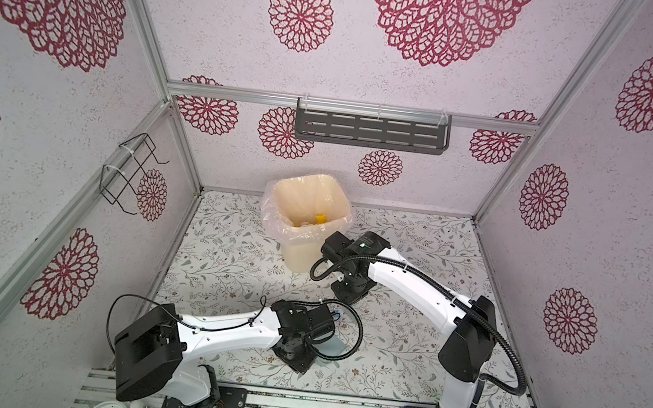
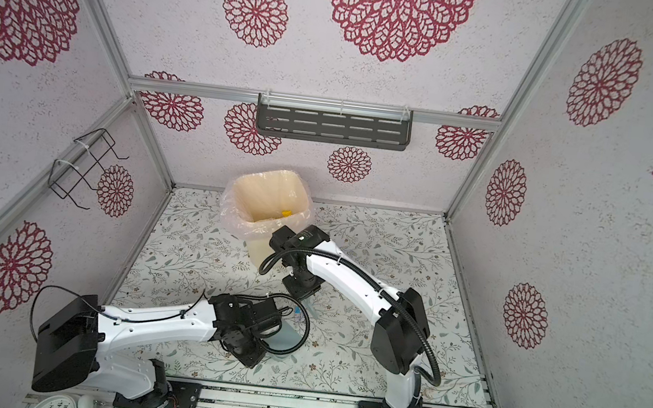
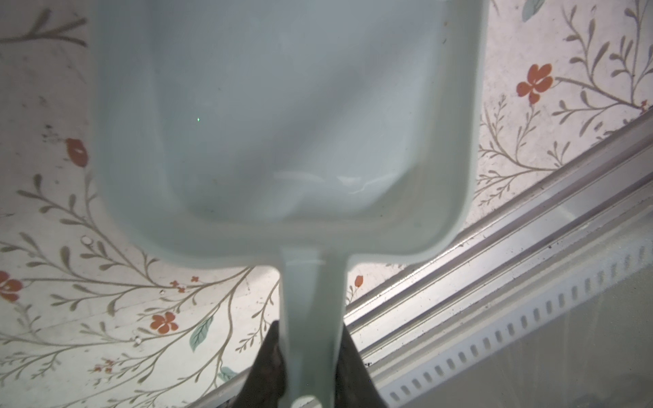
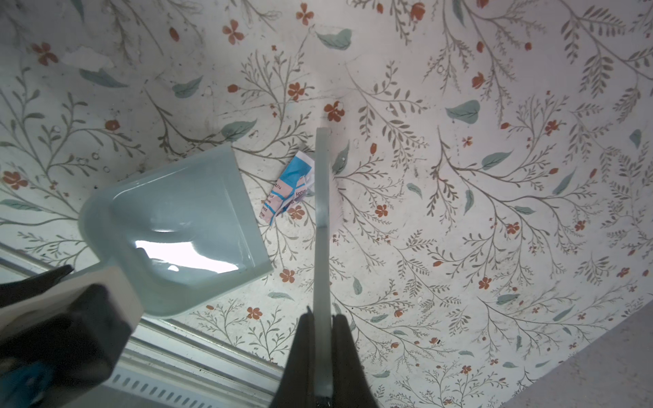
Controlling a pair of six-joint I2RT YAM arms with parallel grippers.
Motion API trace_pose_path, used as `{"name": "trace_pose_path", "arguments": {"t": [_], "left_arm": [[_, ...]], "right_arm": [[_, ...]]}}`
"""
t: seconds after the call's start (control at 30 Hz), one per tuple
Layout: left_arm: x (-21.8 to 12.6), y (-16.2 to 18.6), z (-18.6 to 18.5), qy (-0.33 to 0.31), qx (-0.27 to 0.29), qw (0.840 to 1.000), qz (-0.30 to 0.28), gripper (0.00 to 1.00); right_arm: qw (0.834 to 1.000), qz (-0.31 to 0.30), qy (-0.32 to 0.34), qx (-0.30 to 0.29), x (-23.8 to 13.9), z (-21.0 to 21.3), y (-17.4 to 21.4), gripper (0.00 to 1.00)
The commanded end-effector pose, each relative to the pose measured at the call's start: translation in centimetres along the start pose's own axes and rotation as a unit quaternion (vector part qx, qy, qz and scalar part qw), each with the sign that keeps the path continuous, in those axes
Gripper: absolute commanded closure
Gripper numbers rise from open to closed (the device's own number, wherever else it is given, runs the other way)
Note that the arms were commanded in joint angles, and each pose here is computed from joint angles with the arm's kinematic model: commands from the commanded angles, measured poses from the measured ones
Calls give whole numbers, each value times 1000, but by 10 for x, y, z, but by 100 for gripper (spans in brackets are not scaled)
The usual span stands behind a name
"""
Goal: Sweep away the paper scraps from the table
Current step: 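Push the blue-and-pink scrap into the dustpan with the right gripper's brush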
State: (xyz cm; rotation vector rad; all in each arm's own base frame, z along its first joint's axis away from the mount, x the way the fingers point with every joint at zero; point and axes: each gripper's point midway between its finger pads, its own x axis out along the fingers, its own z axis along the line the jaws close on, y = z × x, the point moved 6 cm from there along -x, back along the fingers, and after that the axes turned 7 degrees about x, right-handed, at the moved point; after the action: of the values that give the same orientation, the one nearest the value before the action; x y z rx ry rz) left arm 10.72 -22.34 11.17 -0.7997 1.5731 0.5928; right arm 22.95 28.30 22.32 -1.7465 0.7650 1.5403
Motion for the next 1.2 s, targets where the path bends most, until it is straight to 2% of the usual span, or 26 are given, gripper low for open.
{"name": "trace_pose_path", "arguments": {"t": [0.0, 0.4, 0.57, 0.77, 1.0, 1.17], "left_arm": [[2, -3, 2, -1, 0, 1000, -7, 100], [1, -7, 2, -4, 1, 1000, -18, 100], [0, -8, 3, -6, -1, 1000, -28, 100], [-4, -11, 3, -11, 1, 999, -45, 100], [-10, -12, 4, -20, 6, 997, -76, 100], [-19, -15, 3, -25, 16, 994, -105, 100]], "right_arm": [[999, 13, -36, -3, -15, 16, 11, 100], [993, 7, -117, 2, -50, 53, 29, 100], [993, -5, -119, 14, -62, 47, 33, 100], [992, -10, -116, 38, -59, 33, 36, 100], [986, -28, -152, 69, -68, 18, 33, 100], [988, -37, -120, 86, -76, -6, 35, 100]]}}
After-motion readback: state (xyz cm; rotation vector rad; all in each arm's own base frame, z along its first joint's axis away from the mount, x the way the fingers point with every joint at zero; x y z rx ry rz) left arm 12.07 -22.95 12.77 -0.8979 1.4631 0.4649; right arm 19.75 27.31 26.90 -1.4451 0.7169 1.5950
